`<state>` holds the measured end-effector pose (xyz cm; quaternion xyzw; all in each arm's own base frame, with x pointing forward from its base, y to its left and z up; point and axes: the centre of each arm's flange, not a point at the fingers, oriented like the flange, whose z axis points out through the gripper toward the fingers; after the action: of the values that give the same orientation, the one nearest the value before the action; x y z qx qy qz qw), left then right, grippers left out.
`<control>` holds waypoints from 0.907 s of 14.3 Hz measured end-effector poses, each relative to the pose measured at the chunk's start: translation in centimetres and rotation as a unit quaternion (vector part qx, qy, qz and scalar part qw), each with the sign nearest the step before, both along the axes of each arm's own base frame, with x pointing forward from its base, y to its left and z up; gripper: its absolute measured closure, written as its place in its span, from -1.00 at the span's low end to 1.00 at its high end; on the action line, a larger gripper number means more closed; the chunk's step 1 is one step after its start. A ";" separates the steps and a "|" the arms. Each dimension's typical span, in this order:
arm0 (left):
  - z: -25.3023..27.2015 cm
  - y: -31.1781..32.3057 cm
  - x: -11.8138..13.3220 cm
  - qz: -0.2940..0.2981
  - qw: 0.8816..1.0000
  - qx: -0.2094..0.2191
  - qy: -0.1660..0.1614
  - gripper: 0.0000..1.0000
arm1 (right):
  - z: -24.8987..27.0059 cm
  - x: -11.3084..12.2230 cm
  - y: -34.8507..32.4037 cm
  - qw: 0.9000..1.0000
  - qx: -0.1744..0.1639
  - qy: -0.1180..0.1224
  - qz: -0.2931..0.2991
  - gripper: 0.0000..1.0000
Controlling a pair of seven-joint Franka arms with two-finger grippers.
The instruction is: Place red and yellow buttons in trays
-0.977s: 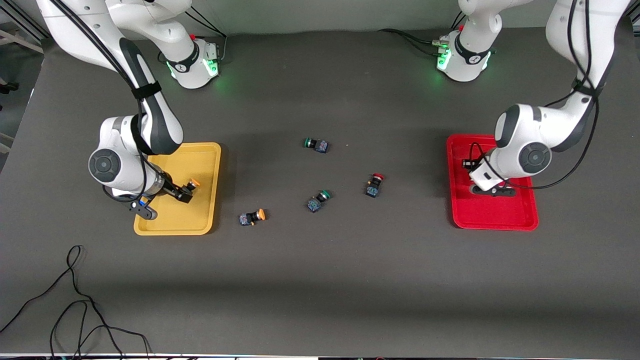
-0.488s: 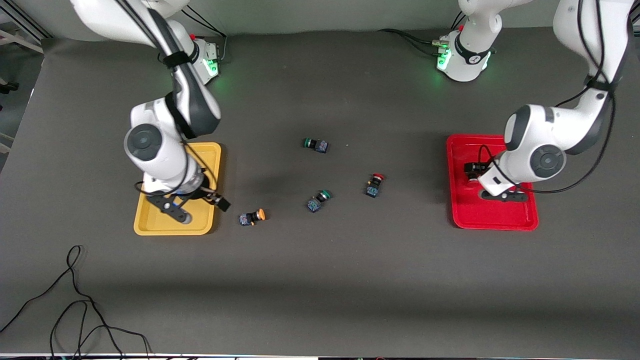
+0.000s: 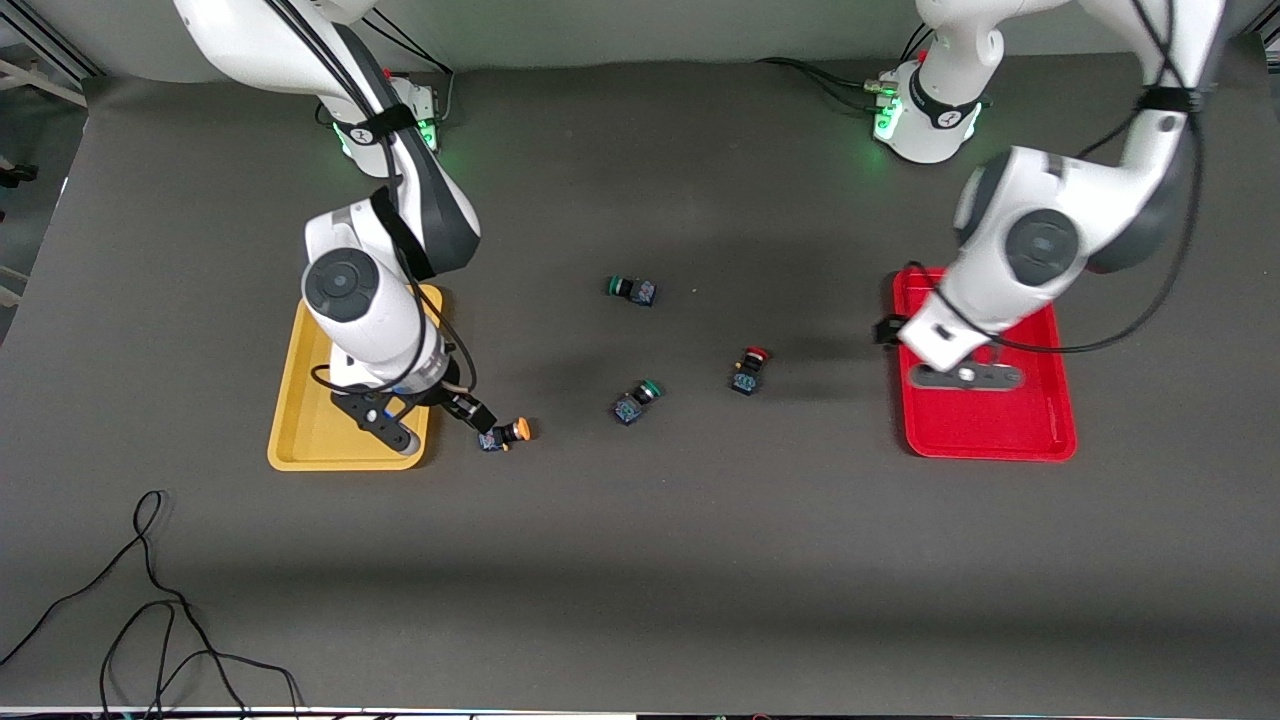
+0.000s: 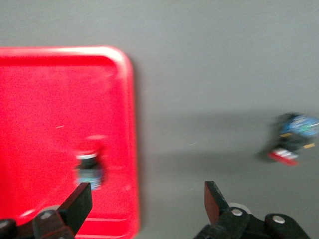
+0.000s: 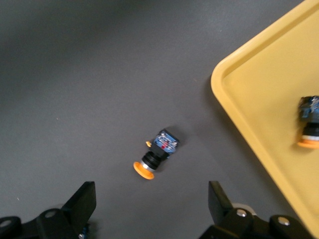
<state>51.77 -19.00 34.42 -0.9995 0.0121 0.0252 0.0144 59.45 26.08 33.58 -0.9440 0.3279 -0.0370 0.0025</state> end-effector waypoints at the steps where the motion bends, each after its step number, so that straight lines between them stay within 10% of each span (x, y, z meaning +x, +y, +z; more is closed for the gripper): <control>1: -0.1 -2.9 -0.7 0.008 1.000 -0.008 -0.014 -1.00 | -0.5 0.2 0.6 1.000 -0.001 0.000 -0.008 -1.00; 7: -3.7 -18.5 -4.3 0.028 0.999 -0.014 -0.028 -1.00 | -5.9 -0.4 2.6 0.997 0.004 0.035 -0.065 -1.00; 13: -14.2 -17.9 -1.1 0.031 1.000 -0.006 0.002 -0.97 | -15.9 -2.4 5.8 0.995 -0.013 0.041 -0.087 -1.00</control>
<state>50.68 -36.89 20.17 -0.9994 -0.0185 0.0271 0.0072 57.02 31.89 17.67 -0.9125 0.4083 -0.0028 -0.0260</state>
